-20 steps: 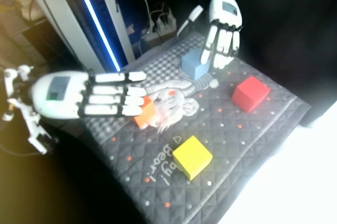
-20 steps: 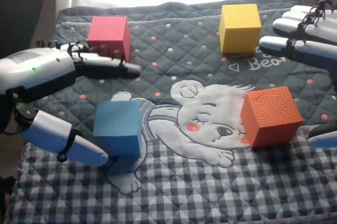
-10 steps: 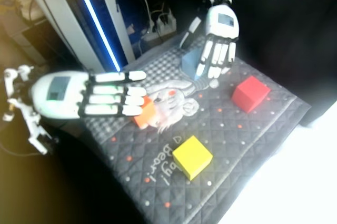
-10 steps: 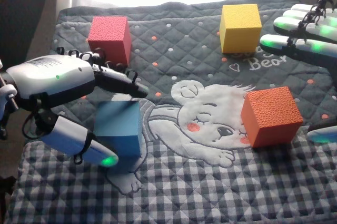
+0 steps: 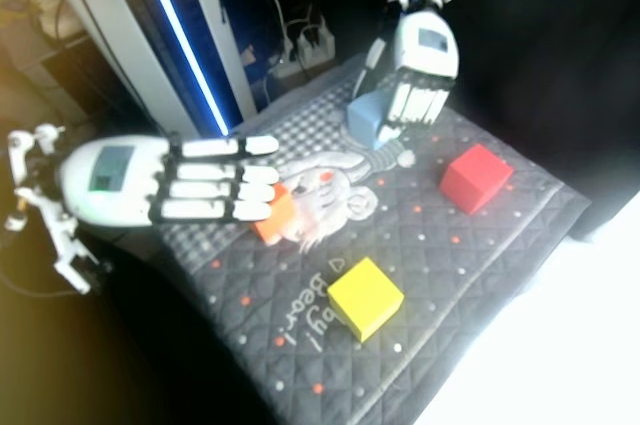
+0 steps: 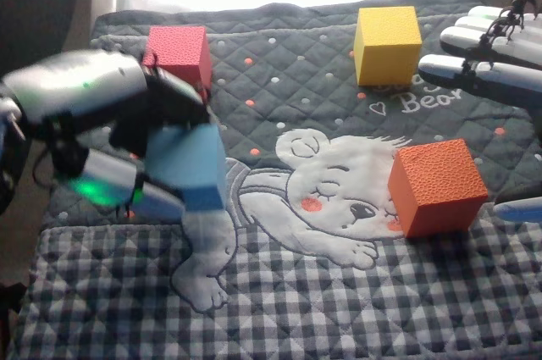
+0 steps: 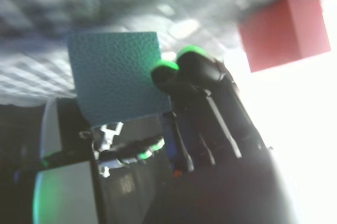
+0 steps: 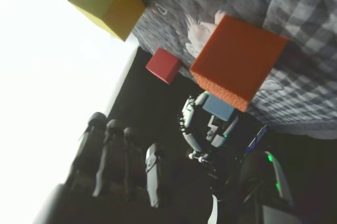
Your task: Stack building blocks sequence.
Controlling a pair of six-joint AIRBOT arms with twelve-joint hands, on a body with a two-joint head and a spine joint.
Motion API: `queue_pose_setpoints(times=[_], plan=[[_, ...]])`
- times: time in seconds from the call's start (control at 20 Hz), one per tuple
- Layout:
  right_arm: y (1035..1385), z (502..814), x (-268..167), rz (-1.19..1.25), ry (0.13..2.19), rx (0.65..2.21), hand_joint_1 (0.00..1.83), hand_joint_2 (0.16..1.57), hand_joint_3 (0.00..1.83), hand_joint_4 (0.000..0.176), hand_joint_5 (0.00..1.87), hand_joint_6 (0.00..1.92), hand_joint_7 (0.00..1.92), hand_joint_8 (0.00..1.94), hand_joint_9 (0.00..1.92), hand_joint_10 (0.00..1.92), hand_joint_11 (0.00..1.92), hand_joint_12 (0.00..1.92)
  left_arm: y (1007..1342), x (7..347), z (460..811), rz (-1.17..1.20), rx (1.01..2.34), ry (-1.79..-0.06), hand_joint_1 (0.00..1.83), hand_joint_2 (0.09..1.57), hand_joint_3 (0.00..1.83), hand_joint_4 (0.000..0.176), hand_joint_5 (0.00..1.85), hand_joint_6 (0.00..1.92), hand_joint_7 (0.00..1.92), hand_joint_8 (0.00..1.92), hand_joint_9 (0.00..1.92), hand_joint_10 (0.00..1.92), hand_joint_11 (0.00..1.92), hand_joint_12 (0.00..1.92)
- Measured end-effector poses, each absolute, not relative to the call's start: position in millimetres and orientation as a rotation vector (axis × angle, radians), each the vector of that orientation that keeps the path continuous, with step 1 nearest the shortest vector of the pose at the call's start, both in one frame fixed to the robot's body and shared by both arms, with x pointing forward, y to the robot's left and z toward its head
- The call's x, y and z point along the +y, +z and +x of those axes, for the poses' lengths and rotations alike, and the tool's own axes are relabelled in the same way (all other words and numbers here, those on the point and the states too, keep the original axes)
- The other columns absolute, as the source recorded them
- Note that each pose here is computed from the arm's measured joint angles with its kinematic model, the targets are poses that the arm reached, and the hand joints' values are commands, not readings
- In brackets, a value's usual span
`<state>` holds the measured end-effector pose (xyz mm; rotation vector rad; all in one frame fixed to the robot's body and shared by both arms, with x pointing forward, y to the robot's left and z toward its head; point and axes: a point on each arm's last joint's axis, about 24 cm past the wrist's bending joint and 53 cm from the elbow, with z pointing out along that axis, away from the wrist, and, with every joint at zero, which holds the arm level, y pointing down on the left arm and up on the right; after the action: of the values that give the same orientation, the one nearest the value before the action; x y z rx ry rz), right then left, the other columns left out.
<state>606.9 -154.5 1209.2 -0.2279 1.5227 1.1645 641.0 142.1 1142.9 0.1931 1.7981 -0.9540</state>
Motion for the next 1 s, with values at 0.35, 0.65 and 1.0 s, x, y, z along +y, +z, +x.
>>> queue_pose_setpoints(times=[0.35,0.65,1.0], plan=[[1208,607,-153,-0.229,1.168,1.524,0.48,1.08,0.01,0.126,0.00,0.00,0.01,0.00,0.00,0.00,0.00,0.00,1227,168,691,0.099,1.586,-0.960,1.26,1.06,0.00,0.000,1.07,0.73,1.13,0.88,1.02,0.69,0.60,1.53],[1206,609,-152,-0.224,1.171,1.523,0.45,1.10,0.01,0.117,0.00,0.00,0.03,0.01,0.00,0.00,0.01,0.00,1243,178,733,-0.025,1.582,-0.999,1.27,1.04,0.00,0.000,1.08,0.74,1.20,0.72,1.16,0.64,0.93,1.27],[1203,609,-149,-0.227,1.179,1.525,0.47,1.12,0.00,0.099,0.00,0.00,0.02,0.00,0.01,0.00,0.02,0.01,1230,192,766,-0.047,1.667,-0.839,1.25,1.05,0.00,0.029,1.09,0.82,1.13,0.75,1.12,0.62,0.82,1.40]])
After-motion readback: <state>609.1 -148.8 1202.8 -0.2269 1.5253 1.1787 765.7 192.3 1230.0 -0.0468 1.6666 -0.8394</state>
